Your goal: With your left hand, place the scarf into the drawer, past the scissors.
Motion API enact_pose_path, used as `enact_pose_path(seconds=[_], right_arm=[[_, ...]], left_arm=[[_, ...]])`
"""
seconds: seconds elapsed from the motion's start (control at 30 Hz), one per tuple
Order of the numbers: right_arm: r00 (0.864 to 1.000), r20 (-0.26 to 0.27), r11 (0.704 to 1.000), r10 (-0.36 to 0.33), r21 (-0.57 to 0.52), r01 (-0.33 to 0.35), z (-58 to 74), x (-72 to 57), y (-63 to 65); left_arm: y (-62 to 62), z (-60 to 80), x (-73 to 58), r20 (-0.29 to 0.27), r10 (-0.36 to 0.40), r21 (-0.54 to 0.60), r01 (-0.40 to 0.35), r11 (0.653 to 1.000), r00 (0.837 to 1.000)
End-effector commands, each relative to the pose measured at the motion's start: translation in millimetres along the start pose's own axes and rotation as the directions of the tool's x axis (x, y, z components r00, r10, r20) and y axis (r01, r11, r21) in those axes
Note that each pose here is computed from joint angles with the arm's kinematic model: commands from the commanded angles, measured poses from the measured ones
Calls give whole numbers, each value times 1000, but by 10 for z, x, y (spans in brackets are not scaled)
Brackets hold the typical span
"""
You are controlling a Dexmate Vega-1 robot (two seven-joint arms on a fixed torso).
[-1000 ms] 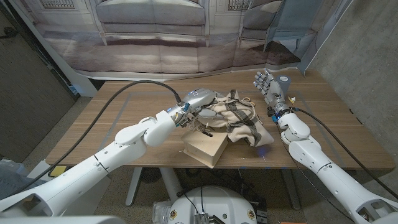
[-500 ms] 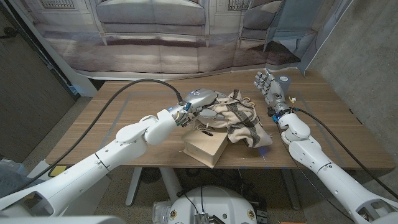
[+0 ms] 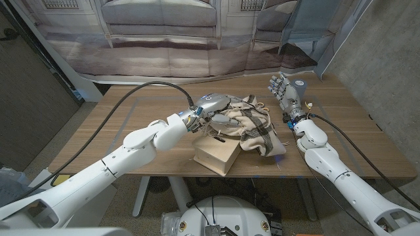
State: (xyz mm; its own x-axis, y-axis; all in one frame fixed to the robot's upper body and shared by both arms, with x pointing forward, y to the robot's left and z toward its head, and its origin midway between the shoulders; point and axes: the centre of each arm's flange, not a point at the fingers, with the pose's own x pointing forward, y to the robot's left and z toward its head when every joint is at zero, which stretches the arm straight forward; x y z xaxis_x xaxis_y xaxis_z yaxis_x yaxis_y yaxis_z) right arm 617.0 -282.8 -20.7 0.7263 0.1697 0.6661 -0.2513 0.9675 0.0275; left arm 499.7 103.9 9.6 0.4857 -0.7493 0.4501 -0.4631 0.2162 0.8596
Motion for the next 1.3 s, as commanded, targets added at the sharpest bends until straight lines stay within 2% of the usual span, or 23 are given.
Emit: enact_pose_path(seconds=[0.03, 0.83, 1.3], right_arm=[[1000, 5, 1000, -1, 2, 1, 6, 9, -10], [1000, 13, 1000, 9, 5, -9, 10, 29, 15], [1000, 19, 1000, 8, 12, -9, 22, 47, 32]], left_arm=[[28, 2, 34, -5, -2, 2, 2, 1000, 1000], [109, 51, -6, -44, -23, -20, 22, 1000, 999], [154, 111, -63, -39, -16, -22, 16, 1000, 999]])
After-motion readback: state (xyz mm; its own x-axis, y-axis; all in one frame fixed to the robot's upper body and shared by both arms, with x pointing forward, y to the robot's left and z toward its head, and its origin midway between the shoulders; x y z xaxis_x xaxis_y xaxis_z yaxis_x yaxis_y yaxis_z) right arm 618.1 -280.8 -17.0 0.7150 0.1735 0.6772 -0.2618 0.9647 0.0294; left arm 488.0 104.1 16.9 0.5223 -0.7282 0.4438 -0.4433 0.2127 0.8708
